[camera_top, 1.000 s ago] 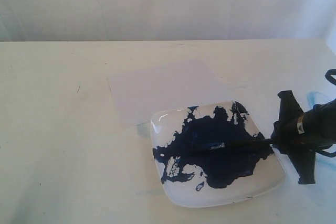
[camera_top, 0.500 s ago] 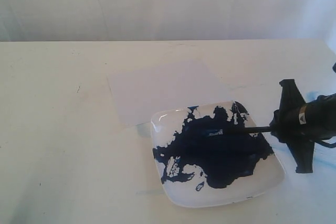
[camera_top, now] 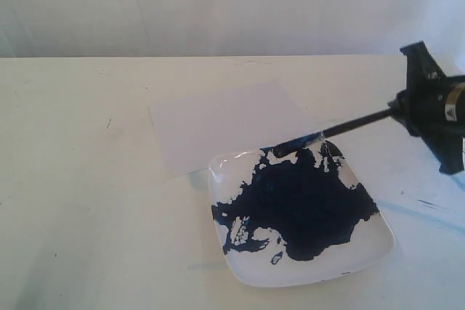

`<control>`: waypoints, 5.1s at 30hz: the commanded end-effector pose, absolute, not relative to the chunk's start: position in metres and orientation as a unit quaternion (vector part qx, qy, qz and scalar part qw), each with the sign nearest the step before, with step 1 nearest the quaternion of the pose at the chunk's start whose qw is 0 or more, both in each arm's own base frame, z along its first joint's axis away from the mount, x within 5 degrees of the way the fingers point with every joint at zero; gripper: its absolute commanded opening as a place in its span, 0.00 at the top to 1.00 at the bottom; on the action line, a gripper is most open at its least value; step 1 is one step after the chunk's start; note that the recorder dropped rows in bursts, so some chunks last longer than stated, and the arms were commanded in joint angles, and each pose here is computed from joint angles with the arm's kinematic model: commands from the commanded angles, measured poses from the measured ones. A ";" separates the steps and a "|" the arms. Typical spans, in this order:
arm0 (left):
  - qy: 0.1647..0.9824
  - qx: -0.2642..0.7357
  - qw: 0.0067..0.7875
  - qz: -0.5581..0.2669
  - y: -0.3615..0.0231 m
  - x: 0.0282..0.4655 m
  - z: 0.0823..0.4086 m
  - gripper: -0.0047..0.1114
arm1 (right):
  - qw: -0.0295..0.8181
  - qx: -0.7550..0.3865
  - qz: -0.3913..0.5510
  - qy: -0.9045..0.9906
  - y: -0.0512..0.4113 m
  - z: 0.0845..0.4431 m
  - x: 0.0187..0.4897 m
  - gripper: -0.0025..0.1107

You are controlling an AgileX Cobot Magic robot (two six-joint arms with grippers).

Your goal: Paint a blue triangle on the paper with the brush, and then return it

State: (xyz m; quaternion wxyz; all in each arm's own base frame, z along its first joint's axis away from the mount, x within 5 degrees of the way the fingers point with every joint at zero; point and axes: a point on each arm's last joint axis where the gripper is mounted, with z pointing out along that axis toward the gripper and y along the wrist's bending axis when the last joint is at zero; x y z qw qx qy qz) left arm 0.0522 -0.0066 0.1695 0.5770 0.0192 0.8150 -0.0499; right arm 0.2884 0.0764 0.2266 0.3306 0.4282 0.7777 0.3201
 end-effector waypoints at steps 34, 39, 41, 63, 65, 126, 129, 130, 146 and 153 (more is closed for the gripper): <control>0.814 0.019 0.578 -0.055 -0.007 0.052 0.169 0.96 | 0.626 -0.262 0.307 0.667 0.111 0.256 0.235 0.98; 0.814 0.019 0.578 -0.055 -0.007 0.052 0.169 0.96 | 0.623 -0.255 0.315 0.669 0.109 0.255 0.223 0.98; 0.814 0.019 0.578 -0.055 -0.007 0.052 0.169 0.96 | 0.619 -0.248 0.321 0.672 0.109 0.254 0.223 0.98; 0.814 0.019 0.578 -0.055 -0.007 0.052 0.169 0.96 | 0.619 -0.247 0.322 0.673 0.109 0.254 0.223 0.98; 0.814 0.019 0.578 -0.055 -0.007 0.052 0.169 0.96 | 0.619 -0.247 0.322 0.673 0.109 0.254 0.223 0.98; 0.807 0.013 0.587 -0.060 -0.007 0.053 0.171 0.96 | 0.611 -0.235 0.365 0.662 0.114 0.245 0.229 0.98; 0.793 0.004 0.604 -0.072 -0.008 0.054 0.175 0.96 | 0.618 -0.237 0.376 0.649 0.115 0.248 0.228 0.98; 0.789 0.002 0.609 -0.074 -0.008 0.054 0.176 0.96 | 0.619 -0.237 0.378 0.647 0.115 0.248 0.228 0.98; 0.628 -0.147 0.753 -0.131 0.006 0.077 0.252 0.96 | 0.630 -0.231 0.378 0.639 0.115 0.255 0.232 0.98; 0.818 -0.065 0.563 -0.100 -0.014 0.140 0.287 0.96 | 0.620 -0.229 0.358 0.660 0.114 0.251 0.235 0.98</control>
